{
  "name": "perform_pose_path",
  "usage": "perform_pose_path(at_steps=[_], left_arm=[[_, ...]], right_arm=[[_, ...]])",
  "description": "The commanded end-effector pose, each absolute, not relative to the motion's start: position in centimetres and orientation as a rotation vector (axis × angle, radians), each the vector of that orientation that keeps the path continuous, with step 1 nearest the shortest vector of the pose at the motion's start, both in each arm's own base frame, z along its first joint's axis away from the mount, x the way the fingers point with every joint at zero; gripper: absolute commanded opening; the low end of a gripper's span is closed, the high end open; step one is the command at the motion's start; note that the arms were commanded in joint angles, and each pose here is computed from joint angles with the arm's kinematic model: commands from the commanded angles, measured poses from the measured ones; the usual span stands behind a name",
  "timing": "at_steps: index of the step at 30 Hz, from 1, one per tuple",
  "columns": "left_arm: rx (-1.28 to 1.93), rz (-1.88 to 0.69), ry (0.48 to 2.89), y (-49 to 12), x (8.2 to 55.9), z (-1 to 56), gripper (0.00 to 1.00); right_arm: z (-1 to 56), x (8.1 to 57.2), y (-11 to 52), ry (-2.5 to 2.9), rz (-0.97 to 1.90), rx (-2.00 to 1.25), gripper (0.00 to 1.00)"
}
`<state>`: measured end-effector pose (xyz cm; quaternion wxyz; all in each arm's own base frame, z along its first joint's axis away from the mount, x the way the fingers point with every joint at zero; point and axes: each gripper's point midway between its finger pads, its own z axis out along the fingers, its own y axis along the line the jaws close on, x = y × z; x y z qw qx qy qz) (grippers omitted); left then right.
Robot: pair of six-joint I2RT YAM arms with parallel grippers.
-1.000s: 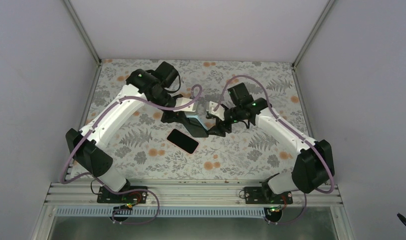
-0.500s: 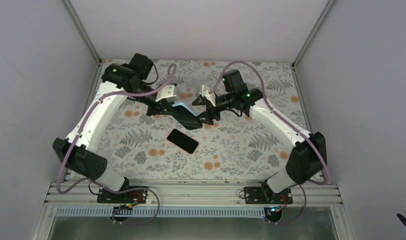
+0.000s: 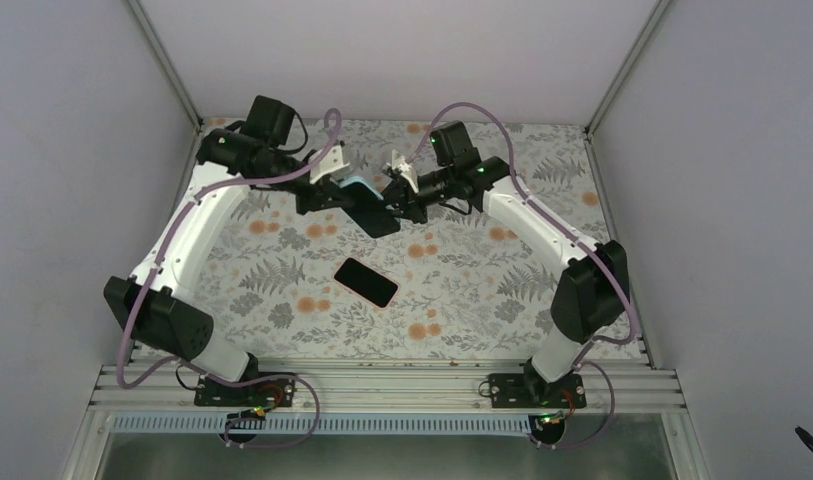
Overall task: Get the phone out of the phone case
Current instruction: Remove the phone case from the phone.
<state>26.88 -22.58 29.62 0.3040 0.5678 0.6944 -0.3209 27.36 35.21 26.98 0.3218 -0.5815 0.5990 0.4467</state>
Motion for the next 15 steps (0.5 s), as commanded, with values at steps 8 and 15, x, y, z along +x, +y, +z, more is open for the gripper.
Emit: perform_pose_path(at_steps=[8, 15], left_arm=[[1.356, -0.361, 1.482, -23.0, 36.1, 37.2, 0.86], [1.264, -0.311, 1.315, -24.7, 35.1, 41.7, 1.00]], right_arm=[[38.5, 26.3, 32.7, 1.370, 1.284, -1.295, 0.03], [37.6, 40.9, 24.0, 1.719, 0.858, -0.582, 0.03]])
